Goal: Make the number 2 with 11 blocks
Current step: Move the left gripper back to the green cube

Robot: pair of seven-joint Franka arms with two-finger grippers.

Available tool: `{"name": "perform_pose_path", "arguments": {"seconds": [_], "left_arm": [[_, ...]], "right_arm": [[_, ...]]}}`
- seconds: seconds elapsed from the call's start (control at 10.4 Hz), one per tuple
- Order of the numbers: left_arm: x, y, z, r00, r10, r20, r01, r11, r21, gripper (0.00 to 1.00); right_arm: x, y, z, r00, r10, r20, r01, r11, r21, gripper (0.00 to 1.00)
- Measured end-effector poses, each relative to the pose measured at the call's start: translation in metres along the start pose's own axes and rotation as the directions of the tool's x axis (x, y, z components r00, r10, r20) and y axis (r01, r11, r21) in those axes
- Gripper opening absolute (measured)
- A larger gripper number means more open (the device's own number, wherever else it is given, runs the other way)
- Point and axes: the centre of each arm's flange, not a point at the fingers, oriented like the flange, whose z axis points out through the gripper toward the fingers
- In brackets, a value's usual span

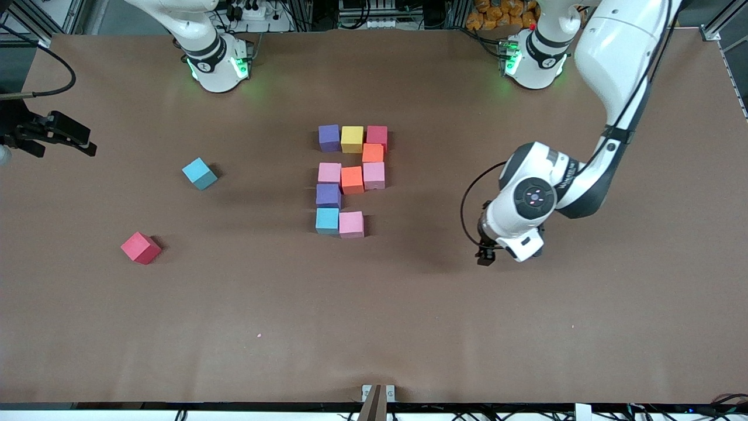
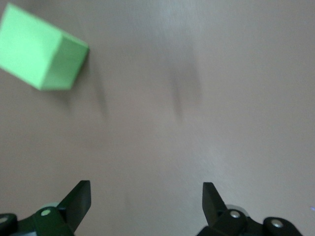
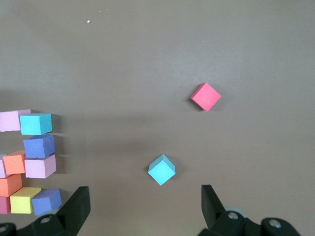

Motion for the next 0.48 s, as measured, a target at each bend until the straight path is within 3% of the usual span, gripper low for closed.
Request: {"name": "perform_pose_path", "arguments": {"seconds": [0.48], "left_arm": [[0.065,-0.05,0.002,0.968,0.249,0.019,-0.249,0.966,0.065,1.0]], "right_arm": [[0.001,-0.001,0.0,1.0,-0.001,-0.005,0.001,1.0,0.001,1.0]]}}
